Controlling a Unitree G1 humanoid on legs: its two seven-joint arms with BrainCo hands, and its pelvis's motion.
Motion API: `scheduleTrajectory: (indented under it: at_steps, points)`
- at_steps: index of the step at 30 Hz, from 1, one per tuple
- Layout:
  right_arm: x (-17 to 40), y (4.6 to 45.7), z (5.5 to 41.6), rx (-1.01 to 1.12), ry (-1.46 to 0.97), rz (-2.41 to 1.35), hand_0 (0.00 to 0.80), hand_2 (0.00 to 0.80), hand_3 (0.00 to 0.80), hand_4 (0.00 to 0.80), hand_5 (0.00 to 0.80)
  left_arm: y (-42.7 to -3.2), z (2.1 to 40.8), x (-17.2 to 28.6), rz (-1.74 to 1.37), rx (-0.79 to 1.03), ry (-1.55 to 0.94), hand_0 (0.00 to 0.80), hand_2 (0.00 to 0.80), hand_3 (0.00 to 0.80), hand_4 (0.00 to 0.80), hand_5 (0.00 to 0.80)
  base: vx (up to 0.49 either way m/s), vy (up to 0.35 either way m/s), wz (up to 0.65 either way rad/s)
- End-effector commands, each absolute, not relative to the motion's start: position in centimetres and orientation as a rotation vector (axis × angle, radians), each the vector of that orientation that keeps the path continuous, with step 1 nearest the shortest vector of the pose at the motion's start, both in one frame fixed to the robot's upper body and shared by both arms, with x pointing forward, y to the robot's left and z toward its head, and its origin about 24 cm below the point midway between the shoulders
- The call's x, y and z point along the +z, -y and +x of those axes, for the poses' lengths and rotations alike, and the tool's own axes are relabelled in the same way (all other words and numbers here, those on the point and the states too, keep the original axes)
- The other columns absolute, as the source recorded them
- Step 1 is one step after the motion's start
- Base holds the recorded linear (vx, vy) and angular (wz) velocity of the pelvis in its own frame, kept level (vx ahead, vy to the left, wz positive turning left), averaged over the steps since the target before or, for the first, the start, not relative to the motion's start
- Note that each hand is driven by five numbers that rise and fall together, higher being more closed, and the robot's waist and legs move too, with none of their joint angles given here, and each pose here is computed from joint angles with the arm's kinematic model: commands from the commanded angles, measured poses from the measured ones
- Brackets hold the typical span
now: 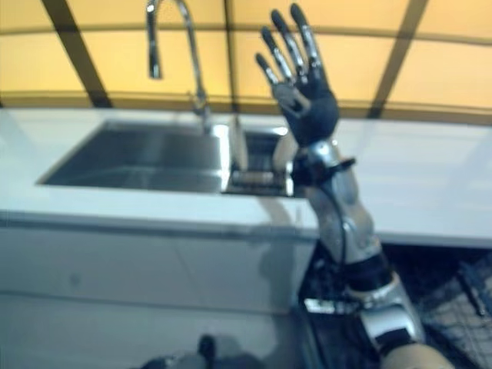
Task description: Take plates into dishwasher
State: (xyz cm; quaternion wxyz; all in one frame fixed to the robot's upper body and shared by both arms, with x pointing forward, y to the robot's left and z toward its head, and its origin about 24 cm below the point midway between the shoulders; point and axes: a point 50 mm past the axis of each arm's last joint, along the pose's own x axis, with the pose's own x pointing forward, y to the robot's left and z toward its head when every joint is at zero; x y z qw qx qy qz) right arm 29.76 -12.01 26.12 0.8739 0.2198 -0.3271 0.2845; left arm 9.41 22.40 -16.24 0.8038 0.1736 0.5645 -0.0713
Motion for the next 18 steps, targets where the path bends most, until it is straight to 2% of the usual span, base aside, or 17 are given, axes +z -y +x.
scheduleTrajectory:
  at_steps: [1, 6, 14, 18]
  points:
    - [28.5, 13.4, 29.6, 0.59, 0.8, 0.466, 0.0, 0.0, 0.0, 0.0, 0.0, -22.9, 6.0, -16.8, 0.361, -0.142, -1.279, 0.0, 0.0, 0.0, 0.0, 0.0, 0.376, 0.348, -0.28]
    - [27.9, 14.9, 30.1, 0.533, 0.788, 0.465, 0.0, 0.0, 0.0, 0.0, 0.0, -23.3, 6.5, -16.7, 0.379, -0.115, -1.294, 0.0, 0.0, 0.0, 0.0, 0.0, 0.329, 0.362, -0.52]
    - [26.1, 18.0, 29.1, 0.335, 0.789, 0.474, 0.0, 0.0, 0.0, 0.0, 0.0, -23.5, 8.6, -16.3, 0.485, -0.185, -1.276, 0.0, 0.0, 0.0, 0.0, 0.0, 0.315, 0.433, 0.13]
    - [26.1, 18.7, 29.5, 0.279, 0.788, 0.473, 0.0, 0.0, 0.0, 0.0, 0.0, -24.0, 9.5, -16.0, 0.517, -0.183, -1.262, 0.0, 0.0, 0.0, 0.0, 0.0, 0.235, 0.17, 0.07]
